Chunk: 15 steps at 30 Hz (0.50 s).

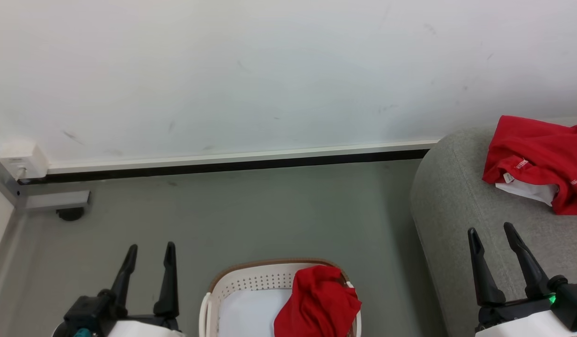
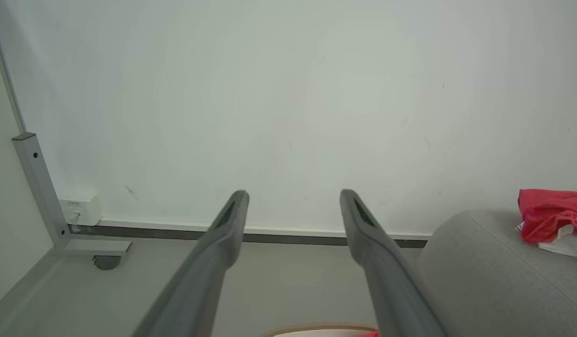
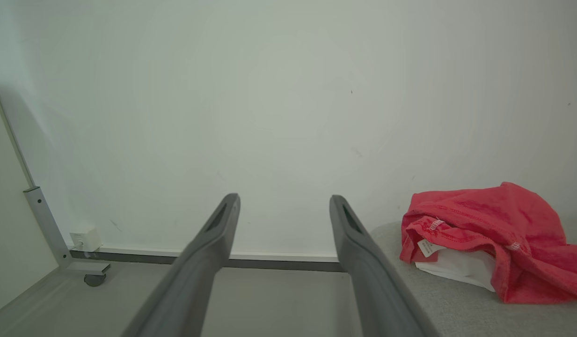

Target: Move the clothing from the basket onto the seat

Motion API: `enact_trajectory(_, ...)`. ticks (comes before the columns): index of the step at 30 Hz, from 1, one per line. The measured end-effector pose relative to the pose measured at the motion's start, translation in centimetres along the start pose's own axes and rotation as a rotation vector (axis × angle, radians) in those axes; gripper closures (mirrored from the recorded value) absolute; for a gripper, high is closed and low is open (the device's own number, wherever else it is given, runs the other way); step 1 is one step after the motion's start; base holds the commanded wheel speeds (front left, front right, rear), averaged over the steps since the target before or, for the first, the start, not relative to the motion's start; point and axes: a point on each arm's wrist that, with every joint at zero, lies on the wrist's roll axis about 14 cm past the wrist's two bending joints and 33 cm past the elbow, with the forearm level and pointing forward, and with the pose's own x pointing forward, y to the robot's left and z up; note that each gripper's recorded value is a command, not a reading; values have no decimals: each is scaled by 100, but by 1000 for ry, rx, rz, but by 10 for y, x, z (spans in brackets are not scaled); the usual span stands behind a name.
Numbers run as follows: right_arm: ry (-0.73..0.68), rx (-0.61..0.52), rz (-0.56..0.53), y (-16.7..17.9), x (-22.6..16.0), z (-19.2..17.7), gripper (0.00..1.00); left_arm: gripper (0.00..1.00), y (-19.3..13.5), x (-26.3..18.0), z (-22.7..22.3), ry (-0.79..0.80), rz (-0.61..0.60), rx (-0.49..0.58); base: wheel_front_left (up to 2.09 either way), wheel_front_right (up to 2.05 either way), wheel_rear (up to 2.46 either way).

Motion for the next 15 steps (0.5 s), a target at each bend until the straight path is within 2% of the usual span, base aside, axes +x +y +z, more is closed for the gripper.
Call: enact_trajectory(15,25,6,-2,3,0,-10,0,0,-2,1,-7,16,-15,-10,0,0,0)
